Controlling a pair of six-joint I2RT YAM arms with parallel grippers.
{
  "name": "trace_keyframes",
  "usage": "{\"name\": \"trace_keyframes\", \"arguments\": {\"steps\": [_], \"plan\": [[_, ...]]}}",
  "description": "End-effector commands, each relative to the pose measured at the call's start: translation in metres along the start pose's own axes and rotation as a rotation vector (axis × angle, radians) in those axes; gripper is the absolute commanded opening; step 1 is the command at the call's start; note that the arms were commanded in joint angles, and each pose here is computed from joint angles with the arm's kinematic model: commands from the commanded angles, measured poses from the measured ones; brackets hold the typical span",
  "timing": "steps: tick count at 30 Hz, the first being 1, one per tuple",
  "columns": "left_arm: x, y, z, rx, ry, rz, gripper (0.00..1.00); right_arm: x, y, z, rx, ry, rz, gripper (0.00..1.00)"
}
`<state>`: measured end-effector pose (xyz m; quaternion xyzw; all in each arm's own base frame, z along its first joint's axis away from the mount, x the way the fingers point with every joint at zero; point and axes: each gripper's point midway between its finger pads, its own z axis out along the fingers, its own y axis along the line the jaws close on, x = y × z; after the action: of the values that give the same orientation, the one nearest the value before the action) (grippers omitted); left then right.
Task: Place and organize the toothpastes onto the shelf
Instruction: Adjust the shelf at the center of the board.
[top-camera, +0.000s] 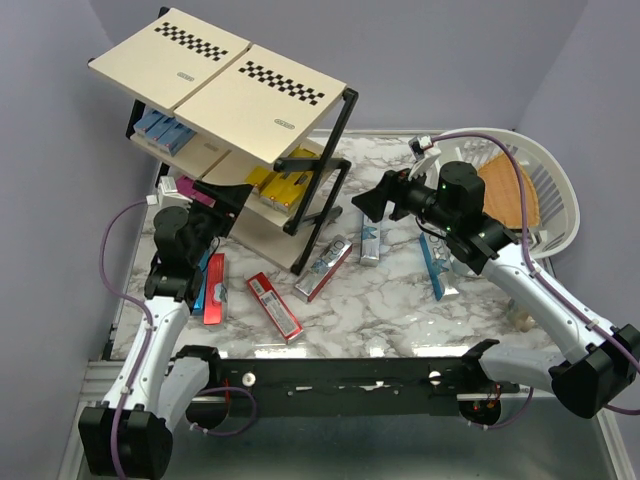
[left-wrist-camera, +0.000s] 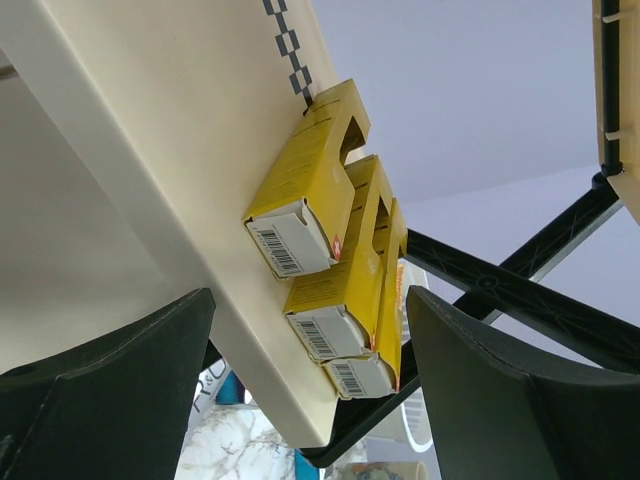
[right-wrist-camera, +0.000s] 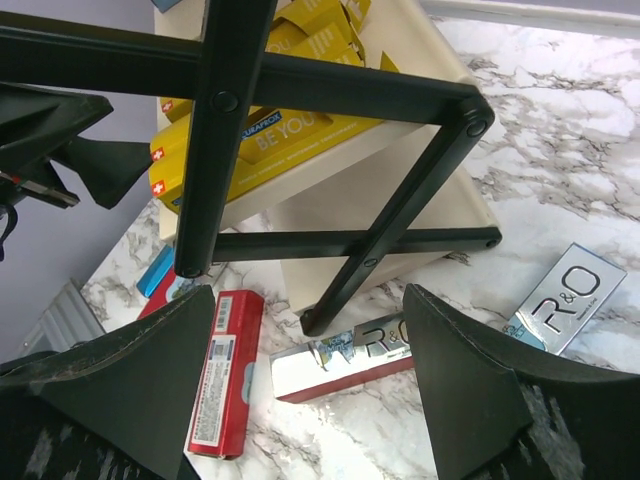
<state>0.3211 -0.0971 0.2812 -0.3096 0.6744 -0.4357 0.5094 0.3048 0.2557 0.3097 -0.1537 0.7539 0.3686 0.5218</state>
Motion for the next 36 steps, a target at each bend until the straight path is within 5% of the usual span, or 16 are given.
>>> {"name": "trace_keyframes", "arguments": {"steps": [1,25,36], "plan": [[-0.001,-0.015,0.012,0.084,0.014,0.005,0.89,0.001,-0.008,-0.006,0.043,-0.008,-0.019,0.85],[0.034,-0.059,0.1,0.206,0.098,0.068,0.87,0.014,-0.035,-0.038,0.201,-0.014,-0.065,0.85],[0.012,-0.092,0.074,0.24,-0.008,0.24,0.87,0.016,-0.041,-0.048,0.237,-0.015,-0.084,0.85]]}}
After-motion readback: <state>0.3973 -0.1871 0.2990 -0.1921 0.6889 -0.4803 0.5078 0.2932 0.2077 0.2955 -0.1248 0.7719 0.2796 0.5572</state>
